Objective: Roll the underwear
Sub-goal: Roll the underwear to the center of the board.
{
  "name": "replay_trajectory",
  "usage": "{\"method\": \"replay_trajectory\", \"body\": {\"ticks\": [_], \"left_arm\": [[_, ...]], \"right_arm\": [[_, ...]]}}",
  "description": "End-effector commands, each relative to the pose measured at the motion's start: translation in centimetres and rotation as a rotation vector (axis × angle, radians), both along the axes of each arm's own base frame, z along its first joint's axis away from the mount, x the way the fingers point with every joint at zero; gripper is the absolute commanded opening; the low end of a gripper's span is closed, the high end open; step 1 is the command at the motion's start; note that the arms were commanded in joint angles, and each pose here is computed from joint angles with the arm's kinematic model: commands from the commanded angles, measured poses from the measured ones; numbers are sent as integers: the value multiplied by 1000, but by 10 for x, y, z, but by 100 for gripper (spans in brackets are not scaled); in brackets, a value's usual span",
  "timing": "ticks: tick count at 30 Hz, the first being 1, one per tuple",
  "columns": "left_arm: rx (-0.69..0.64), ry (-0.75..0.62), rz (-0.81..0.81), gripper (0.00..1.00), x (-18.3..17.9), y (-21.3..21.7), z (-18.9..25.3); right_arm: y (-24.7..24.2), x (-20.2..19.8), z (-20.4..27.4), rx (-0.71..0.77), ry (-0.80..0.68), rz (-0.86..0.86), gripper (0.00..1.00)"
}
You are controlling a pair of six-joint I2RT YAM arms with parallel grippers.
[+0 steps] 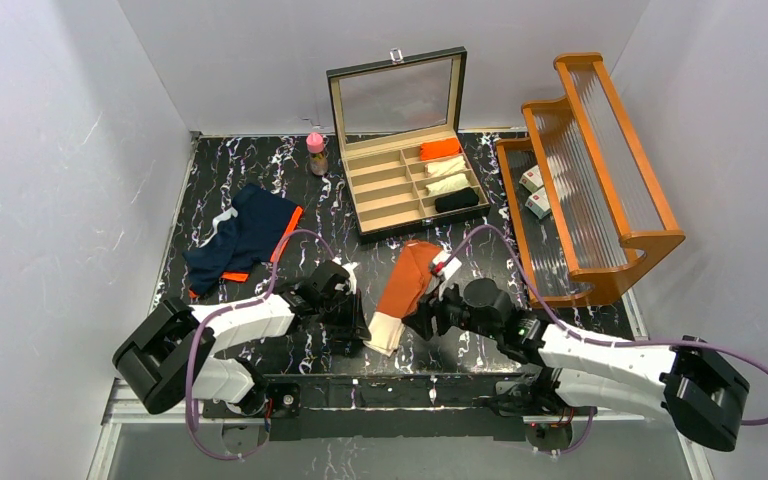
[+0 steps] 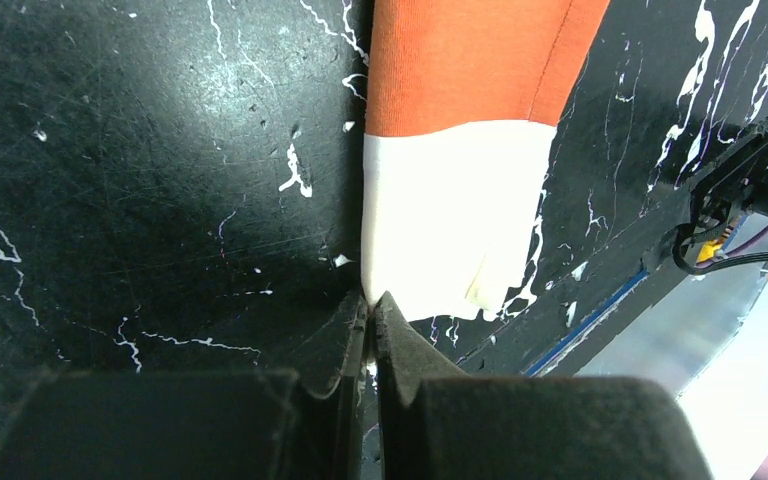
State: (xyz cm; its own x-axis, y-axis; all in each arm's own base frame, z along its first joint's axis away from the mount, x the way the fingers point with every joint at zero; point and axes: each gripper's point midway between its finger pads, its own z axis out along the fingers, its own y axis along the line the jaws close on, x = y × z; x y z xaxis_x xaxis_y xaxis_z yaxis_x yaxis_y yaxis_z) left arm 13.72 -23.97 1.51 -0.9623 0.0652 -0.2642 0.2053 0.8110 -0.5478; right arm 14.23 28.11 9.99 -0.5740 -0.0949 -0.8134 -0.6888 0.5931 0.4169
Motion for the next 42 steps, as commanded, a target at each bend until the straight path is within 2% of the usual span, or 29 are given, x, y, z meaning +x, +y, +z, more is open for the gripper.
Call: {"method": "replay_trajectory", "body": {"ticks": [1, 5, 8, 12, 14, 21, 26, 29, 36, 42], "left_arm": [[168, 72, -5, 0, -18, 36, -28], [170, 79, -8, 0, -20, 39, -31], [175, 83, 3, 0, -20, 41, -33], [167, 87, 17, 0, -20, 40, -35], [169, 88, 16, 0, -20, 41, -36], [167, 92, 12, 0, -21, 41, -36], [177, 96, 18, 0, -24, 45, -39], [177, 96, 23, 0, -25, 46, -39], [180, 93, 25, 0, -24, 47, -39], [180, 98, 24, 0, -24, 47, -40]], "right_arm": [[10, 5, 13, -168, -564, 334, 65], [23, -10, -17, -391, -706, 601, 62], [18, -10, -45, -539, -823, 693, 59], [22, -19, -34, -465, -1038, 700, 63], [24, -25, -30, -449, -1078, 741, 66], [39, -43, -38, -430, -1121, 873, 66], [49, -56, -53, -425, -1085, 960, 59], [50, -60, -59, -416, -1068, 977, 58], [47, -69, -75, -436, -1035, 1031, 42], [47, -66, -82, -455, -1025, 1014, 37]]}}
